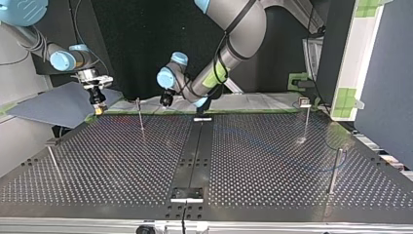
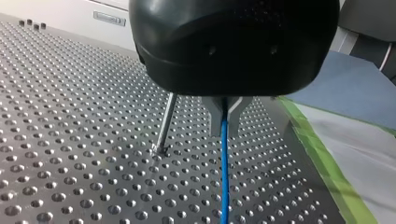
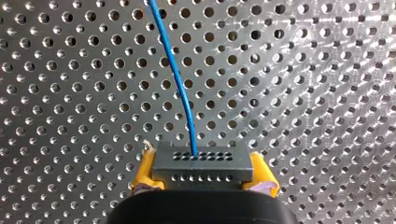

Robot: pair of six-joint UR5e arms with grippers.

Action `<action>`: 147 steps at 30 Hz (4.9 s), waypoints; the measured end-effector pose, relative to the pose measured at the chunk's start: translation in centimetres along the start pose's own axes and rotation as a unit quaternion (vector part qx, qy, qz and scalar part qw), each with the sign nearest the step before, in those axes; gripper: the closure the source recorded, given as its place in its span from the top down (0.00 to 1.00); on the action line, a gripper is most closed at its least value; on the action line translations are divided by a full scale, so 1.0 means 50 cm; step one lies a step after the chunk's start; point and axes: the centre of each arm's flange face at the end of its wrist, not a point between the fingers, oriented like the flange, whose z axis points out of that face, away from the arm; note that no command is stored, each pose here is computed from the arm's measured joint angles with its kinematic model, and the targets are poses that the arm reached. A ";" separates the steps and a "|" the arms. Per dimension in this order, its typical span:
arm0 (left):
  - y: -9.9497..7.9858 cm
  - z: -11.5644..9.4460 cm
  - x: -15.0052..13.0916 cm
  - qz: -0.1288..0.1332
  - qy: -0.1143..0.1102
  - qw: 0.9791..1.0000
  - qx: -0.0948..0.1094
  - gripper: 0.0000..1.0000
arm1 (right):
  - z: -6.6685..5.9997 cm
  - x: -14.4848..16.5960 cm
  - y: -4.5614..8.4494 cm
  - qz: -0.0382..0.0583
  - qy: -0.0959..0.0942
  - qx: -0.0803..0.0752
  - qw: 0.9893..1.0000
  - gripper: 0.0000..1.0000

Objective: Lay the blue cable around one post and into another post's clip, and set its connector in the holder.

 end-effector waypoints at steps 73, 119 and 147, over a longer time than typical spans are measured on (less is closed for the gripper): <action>-0.154 -0.098 -0.043 0.036 -0.002 0.997 0.067 1.00 | 0.006 -0.005 -0.025 0.009 -0.014 0.008 1.000 0.00; 0.004 -0.262 -0.258 0.018 -0.033 0.993 -0.110 1.00 | -0.002 0.083 0.005 -0.014 -0.045 -0.086 0.995 0.00; 0.056 -0.468 -0.375 -0.020 -0.038 0.992 -0.122 1.00 | 0.010 0.081 -0.021 0.004 -0.041 -0.076 0.996 0.00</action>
